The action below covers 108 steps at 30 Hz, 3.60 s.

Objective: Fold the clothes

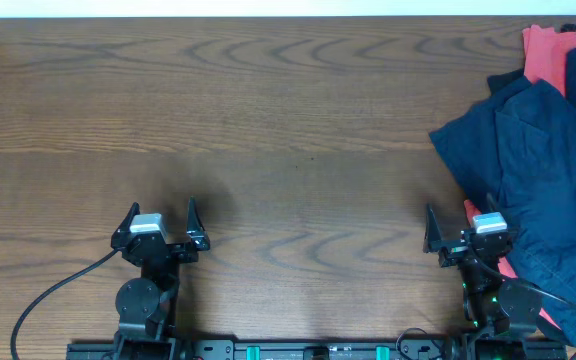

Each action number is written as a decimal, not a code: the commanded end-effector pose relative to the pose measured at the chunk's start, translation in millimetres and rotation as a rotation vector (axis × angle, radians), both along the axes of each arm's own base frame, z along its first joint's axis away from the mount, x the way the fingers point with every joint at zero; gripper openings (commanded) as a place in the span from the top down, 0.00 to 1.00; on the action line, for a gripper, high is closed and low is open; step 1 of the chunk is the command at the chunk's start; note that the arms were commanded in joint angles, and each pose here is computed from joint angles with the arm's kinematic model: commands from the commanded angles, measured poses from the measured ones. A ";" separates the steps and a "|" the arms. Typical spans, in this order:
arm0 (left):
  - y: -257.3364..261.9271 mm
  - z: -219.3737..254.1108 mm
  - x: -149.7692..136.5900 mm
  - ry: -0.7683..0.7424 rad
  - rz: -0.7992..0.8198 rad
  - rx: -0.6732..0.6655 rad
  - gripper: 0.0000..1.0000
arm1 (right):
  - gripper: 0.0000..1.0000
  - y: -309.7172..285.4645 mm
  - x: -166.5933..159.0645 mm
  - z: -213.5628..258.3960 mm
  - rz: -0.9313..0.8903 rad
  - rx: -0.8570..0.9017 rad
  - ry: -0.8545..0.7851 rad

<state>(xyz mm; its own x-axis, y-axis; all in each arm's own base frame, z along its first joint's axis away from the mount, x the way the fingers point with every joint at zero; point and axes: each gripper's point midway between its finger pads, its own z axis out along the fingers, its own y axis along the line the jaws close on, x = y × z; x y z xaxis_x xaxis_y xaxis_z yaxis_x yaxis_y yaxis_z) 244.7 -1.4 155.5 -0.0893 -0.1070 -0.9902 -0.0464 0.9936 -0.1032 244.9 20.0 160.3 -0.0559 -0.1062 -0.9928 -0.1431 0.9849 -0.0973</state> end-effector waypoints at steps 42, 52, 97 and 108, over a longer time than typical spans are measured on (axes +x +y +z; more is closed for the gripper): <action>5.4 -16.8 -1.2 0.054 0.026 0.020 0.02 | 0.01 2.4 -0.1 -2.0 0.012 -0.006 0.003; 5.4 -16.8 -1.2 0.054 0.026 0.020 0.02 | 0.01 2.5 -0.1 -2.0 0.012 -0.006 0.003; -15.2 12.5 -3.5 0.740 -0.043 -0.056 0.02 | 0.01 -18.6 28.6 15.0 -0.209 0.264 0.696; -15.9 -23.0 3.2 1.005 -0.026 -0.039 0.02 | 0.01 -134.1 39.4 -33.1 -0.855 0.220 0.823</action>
<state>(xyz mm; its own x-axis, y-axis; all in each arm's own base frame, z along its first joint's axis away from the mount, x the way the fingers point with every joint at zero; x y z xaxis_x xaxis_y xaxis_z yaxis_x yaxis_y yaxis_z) 245.7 -18.2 132.5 -0.8792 -0.1089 -0.4638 -0.0939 0.9940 -0.0556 300.9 -59.2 133.4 -0.7277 0.3139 -0.6099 0.3748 0.9266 0.0297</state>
